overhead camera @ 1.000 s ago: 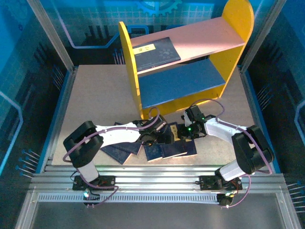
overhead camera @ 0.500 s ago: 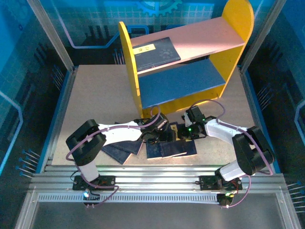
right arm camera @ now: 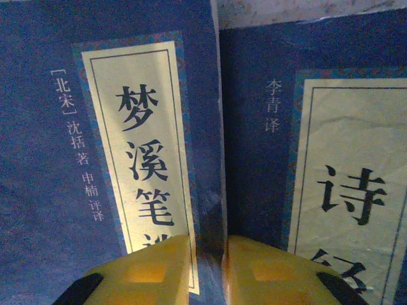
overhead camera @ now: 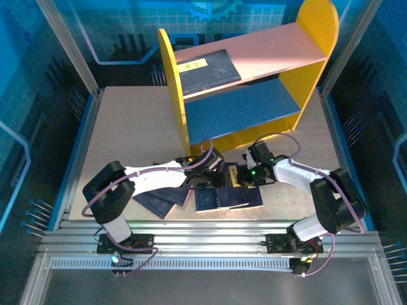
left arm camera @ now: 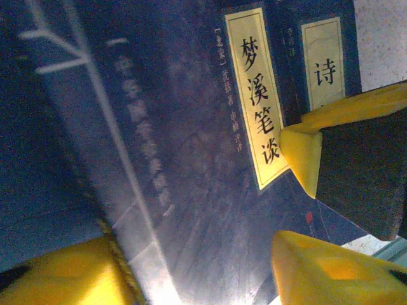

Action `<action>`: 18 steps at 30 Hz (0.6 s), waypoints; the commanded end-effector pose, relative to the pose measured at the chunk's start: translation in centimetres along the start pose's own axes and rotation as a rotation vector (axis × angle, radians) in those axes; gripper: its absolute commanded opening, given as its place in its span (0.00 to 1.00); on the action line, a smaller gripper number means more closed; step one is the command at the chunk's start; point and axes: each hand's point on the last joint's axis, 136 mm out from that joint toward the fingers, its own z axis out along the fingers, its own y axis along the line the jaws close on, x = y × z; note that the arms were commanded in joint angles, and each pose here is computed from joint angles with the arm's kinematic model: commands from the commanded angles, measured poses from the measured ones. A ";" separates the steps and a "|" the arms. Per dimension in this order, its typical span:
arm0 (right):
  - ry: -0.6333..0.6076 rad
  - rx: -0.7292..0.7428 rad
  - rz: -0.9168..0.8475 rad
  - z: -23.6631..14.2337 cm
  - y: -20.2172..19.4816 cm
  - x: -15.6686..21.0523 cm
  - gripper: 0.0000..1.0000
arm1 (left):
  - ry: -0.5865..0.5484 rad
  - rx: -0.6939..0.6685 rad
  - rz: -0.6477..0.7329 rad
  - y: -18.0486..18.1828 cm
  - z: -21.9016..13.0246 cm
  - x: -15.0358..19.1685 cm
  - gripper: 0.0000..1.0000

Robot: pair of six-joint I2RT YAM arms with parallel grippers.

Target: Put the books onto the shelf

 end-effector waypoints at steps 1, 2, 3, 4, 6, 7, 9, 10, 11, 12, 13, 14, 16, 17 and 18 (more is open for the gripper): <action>0.044 0.020 0.007 0.7 -0.7 1.4 0.23 | -0.040 0.104 0.055 -3.3 -0.8 -1.4 0.46; 0.043 0.022 0.008 0.7 -0.7 1.4 0.23 | -0.038 0.100 0.056 -3.3 -0.7 -1.4 0.41; 0.042 0.022 0.007 0.6 -0.7 1.4 0.23 | -0.038 0.097 0.060 -3.3 -0.7 -1.5 0.38; 0.039 0.021 0.006 0.5 -0.7 1.3 0.23 | -0.037 0.095 0.063 -3.3 -0.7 -1.5 0.33; 0.037 0.019 0.003 0.4 -0.7 1.2 0.24 | -0.036 0.091 0.070 -3.3 -0.6 -1.5 0.25; 0.035 0.019 0.001 0.4 -0.7 1.2 0.25 | -0.036 0.091 0.073 -3.4 -0.6 -1.6 0.21; 0.031 0.020 0.001 0.3 -0.8 1.1 0.25 | -0.037 0.087 0.080 -3.4 -0.5 -1.7 0.14; 0.030 0.018 0.002 0.2 -0.8 1.1 0.25 | -0.038 0.086 0.084 -3.5 -0.6 -1.8 0.09; 0.026 0.014 0.000 0.1 -0.7 1.0 0.25 | -0.039 0.087 0.088 -3.6 -0.6 -1.8 0.04; 0.021 0.013 -0.001 0.0 -0.7 0.9 0.25 | -0.040 0.086 0.092 -3.7 -0.6 -1.9 0.00; 0.013 0.007 -0.002 -0.3 -0.6 0.7 0.26 | -0.042 0.087 0.097 -3.8 -0.7 -2.0 0.00; 0.003 0.001 -0.003 -0.6 -0.5 0.4 0.26 | -0.045 0.092 0.103 -4.1 -0.9 -2.2 0.00; -0.025 -0.006 -0.011 -1.6 -0.3 -0.3 0.26 | -0.053 0.095 0.120 -4.5 -1.4 -2.5 0.00; -0.044 -0.009 -0.016 -2.4 -0.1 -0.8 0.27 | -0.058 0.097 0.134 -4.9 -1.9 -2.8 0.00; -0.066 -0.010 -0.022 -3.2 0.0 -1.3 0.28 | -0.062 0.100 0.147 -5.3 -2.4 -3.1 0.00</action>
